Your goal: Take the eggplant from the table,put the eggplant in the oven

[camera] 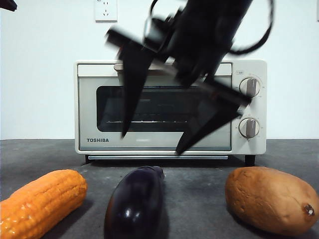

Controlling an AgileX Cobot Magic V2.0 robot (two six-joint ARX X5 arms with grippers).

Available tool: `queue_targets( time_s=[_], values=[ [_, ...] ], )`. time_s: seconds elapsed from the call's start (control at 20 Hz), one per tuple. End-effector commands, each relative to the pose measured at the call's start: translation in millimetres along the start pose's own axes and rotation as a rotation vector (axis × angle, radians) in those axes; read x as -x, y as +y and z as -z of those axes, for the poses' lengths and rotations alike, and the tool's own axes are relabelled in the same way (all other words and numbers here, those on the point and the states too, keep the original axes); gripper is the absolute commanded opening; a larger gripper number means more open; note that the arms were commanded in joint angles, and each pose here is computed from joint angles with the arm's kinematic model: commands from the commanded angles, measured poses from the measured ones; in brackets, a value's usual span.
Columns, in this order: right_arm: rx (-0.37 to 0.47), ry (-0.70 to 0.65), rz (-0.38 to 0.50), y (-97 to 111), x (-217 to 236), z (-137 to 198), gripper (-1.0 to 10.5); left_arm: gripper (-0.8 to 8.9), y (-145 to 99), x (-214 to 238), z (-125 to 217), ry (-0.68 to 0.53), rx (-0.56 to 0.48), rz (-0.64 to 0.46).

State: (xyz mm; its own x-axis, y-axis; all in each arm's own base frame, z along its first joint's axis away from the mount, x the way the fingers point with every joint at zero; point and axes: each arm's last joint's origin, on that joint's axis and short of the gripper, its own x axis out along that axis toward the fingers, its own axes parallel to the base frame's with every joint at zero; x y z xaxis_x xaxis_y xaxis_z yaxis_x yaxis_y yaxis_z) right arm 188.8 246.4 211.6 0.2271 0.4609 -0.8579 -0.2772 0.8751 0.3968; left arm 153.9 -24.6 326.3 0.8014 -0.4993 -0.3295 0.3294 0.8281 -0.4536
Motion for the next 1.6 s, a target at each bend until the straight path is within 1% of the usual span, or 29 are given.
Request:
queue_targets(
  time_s=[0.05,0.2,0.35,0.4,0.6,0.65,0.75,0.8,0.9,1.05,1.1,1.15,1.25,1.3,1.45,1.55,1.6],
  values=[
    [-0.030,0.012,0.003,6.7,-17.7,-0.1,3.9,0.06,-3.3,1.2,-5.9,-0.014,-0.020,0.013],
    [-0.039,0.037,0.024,4.3,-35.6,0.7,3.9,0.06,-2.7,1.0,-4.6,0.000,-0.034,0.008],
    [-0.050,0.061,0.043,1.7,-45.8,2.3,3.5,0.06,-2.5,0.7,-4.3,0.004,-0.033,0.007],
    [-0.054,0.060,0.045,2.1,-46.1,2.6,3.3,0.06,-2.5,0.7,-4.3,0.004,-0.033,0.007],
    [-0.052,0.059,0.036,4.7,-46.2,3.7,1.5,0.06,-2.5,0.7,-4.2,0.004,-0.033,0.007],
    [-0.052,0.061,0.036,4.8,-46.0,3.6,1.2,0.06,-2.5,0.7,-4.2,0.004,-0.033,0.007],
    [-0.046,0.077,0.050,7.3,-38.8,1.9,1.2,0.06,-2.5,0.7,-4.2,0.005,-0.032,0.007],
    [-0.015,0.086,0.058,10.4,-29.5,-0.3,1.2,0.06,-2.5,0.7,-4.2,0.004,-0.033,0.007],
    [0.098,0.097,0.064,19.5,1.1,-6.5,1.2,0.06,-3.4,-0.2,-4.1,0.008,-0.035,0.014],
    [0.343,0.106,0.057,31.3,65.6,-11.0,1.2,0.06,-7.7,-10.7,-6.3,0.044,-0.054,0.047],
    [0.421,0.103,0.050,32.8,88.7,-9.6,1.2,0.06,-10.2,-17.6,-8.0,0.061,-0.060,0.065],
    [0.479,0.093,0.041,32.3,111.5,-6.1,1.2,0.06,-13.7,-26.3,-9.4,0.086,-0.080,0.087],
    [0.574,0.056,0.040,26.7,150.9,4.4,1.2,0.06,-23.2,-46.0,-14.0,0.146,-0.112,0.126],
    [0.602,0.034,0.054,23.0,163.6,9.2,1.2,0.06,-28.0,-53.4,-17.0,0.162,-0.129,0.136],
    [0.639,-0.084,0.168,8.2,199.9,23.7,1.2,0.06,-49.6,-81.6,-31.6,0.205,-0.210,0.156],
    [0.630,-0.198,0.231,0.8,220.1,30.2,1.2,0.06,-65.7,-102.8,-41.1,0.227,-0.266,0.158],
    [0.620,-0.246,0.246,-2.2,228.7,33.3,1.2,0.06,-73.1,-113.9,-45.7,0.243,-0.292,0.165]
  ],
)
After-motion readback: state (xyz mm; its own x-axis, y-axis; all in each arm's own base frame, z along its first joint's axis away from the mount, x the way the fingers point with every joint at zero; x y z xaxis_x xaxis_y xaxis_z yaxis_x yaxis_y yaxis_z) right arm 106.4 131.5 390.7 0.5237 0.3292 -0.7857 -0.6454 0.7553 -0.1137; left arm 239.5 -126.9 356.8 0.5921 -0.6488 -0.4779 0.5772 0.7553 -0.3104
